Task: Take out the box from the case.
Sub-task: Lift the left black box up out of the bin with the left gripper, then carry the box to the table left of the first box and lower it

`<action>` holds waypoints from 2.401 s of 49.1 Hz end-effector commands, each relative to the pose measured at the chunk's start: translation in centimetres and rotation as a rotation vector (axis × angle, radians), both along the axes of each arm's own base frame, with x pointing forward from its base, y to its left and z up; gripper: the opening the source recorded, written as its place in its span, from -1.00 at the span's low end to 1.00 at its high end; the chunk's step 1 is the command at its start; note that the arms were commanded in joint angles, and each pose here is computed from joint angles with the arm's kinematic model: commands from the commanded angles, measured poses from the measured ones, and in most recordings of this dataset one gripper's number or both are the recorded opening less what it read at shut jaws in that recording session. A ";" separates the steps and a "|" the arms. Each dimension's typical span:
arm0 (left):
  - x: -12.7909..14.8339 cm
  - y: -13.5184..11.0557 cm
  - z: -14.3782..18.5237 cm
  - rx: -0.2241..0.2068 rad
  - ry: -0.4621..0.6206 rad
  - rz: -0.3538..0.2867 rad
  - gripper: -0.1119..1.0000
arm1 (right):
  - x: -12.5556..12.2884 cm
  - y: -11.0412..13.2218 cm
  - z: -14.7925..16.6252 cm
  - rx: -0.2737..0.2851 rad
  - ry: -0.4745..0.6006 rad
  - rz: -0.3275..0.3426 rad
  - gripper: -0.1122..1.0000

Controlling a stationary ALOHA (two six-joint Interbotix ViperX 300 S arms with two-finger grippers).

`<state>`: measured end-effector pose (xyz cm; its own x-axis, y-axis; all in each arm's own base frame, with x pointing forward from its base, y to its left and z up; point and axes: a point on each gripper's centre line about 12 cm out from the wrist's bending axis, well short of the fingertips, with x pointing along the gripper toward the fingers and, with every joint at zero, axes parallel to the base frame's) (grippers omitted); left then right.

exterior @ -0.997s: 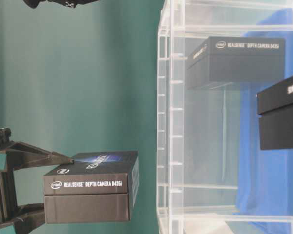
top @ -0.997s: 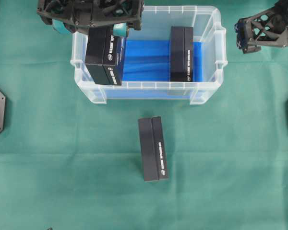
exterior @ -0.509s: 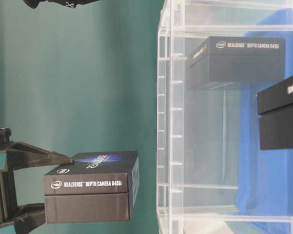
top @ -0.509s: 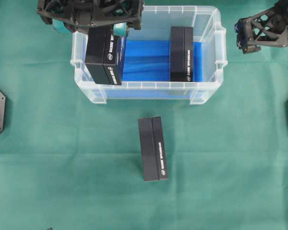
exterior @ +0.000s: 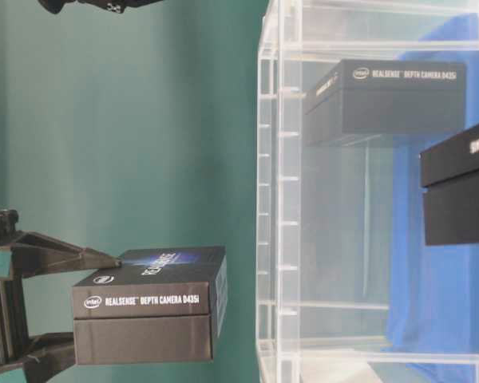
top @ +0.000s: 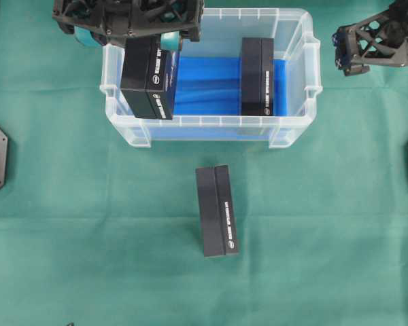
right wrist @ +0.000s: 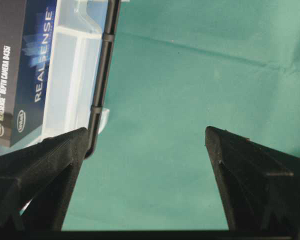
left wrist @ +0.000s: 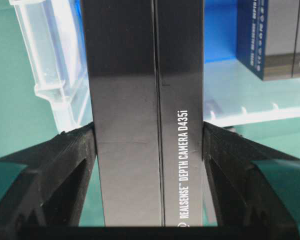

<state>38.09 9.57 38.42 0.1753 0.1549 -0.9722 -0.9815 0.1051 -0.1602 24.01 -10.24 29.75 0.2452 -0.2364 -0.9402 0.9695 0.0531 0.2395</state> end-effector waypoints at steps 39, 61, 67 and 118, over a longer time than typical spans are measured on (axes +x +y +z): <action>-0.2 -5.1 2.1 0.000 -0.074 -0.028 0.33 | -0.1 0.1 0.8 -0.011 -0.023 0.006 0.88; -1.2 -13.7 0.9 -0.029 -0.061 0.024 0.33 | 0.1 0.6 0.7 -0.010 -0.021 0.026 0.88; -1.8 -15.9 0.6 -0.039 -0.039 0.036 0.33 | 0.2 0.7 0.7 -0.008 -0.020 0.032 0.88; -2.3 -20.0 -9.7 0.013 -0.004 0.098 0.33 | 0.3 0.9 0.7 -0.007 -0.020 0.038 0.88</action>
<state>36.21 -9.96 28.43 0.1302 0.1919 -0.9727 -0.9914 0.0098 -0.1307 24.28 -9.41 29.82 0.2515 -0.2278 -0.9407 0.9675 0.0865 0.2378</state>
